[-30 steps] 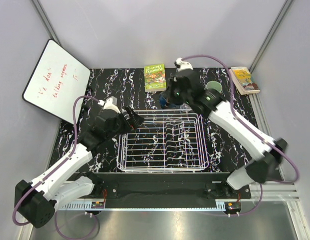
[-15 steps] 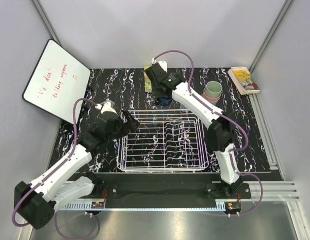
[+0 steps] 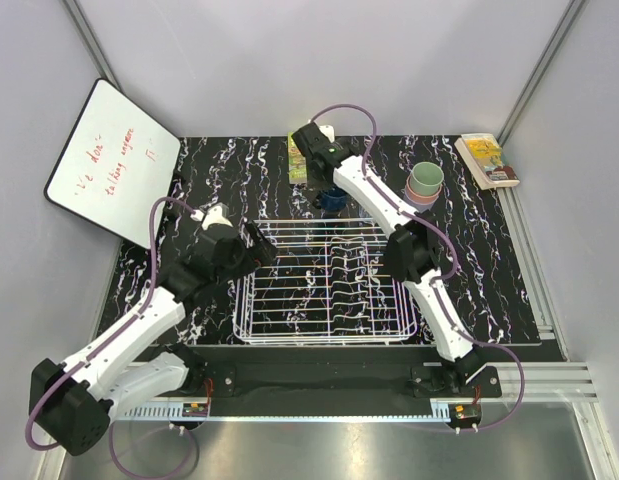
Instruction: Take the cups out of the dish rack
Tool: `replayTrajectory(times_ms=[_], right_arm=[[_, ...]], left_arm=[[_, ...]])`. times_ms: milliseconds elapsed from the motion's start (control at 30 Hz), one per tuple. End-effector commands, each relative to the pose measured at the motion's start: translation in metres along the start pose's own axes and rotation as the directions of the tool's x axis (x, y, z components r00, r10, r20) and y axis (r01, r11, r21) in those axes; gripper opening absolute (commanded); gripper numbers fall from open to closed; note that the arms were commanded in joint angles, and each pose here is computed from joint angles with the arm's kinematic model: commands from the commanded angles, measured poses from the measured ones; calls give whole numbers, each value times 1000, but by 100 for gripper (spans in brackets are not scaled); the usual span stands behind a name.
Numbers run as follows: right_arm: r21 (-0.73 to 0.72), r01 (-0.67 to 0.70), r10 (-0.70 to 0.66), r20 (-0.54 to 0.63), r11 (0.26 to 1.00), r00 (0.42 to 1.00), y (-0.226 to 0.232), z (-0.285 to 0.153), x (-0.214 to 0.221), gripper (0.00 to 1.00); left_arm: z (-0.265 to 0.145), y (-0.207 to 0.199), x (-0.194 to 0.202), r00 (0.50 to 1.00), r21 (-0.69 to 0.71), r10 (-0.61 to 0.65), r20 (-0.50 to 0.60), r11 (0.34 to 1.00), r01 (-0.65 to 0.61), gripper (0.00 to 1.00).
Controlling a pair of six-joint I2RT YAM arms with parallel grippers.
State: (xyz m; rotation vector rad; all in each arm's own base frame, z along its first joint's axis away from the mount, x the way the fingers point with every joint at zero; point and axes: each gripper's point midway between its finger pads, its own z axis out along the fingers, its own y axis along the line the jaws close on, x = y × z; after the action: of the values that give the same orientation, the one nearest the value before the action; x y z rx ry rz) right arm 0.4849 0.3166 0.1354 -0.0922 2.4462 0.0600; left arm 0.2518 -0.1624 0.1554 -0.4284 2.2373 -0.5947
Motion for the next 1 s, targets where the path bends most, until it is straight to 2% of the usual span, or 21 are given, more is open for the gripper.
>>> replayTrajectory(times_ms=[0,300,600,667,733,767,833,867,933,967], right_arm=[[5,-16,16,1,1000,1000,-5,8,-5,0],[6,1,0,-47,1000,999,-1,39,17,0],[-12,-4,2,-98,1000,995,3,47,34,0],[-19,-7,5,-92,1000,996,3,40,31,8],[-7,-6,5,-79,1000,997,-1,35,27,19],[-7,-14,14,-58,1000,998,-2,26,19,29],[1,-18,18,-33,1000,999,-6,18,11,37],[-5,-23,23,-10,1000,1000,-6,7,3,45],[-10,-30,30,20,999,999,-8,-4,-8,52],[-18,-37,38,46,999,998,-8,-15,-17,60]], left_arm=[[8,6,-1,1000,-32,2,8,999,-2,99],[12,11,3,1000,-52,11,-3,999,-11,99],[14,12,6,1000,-57,14,-16,998,-15,99],[15,11,7,1000,-55,17,-21,998,-18,99],[15,11,7,999,-54,22,-24,998,-23,99],[15,11,7,999,-53,23,-23,998,-24,99],[16,12,9,999,-56,23,-28,998,-24,99],[16,12,9,999,-55,23,-30,998,-24,99],[16,13,9,999,-56,21,-28,998,-23,99],[16,13,10,999,-55,19,-29,998,-21,99]])
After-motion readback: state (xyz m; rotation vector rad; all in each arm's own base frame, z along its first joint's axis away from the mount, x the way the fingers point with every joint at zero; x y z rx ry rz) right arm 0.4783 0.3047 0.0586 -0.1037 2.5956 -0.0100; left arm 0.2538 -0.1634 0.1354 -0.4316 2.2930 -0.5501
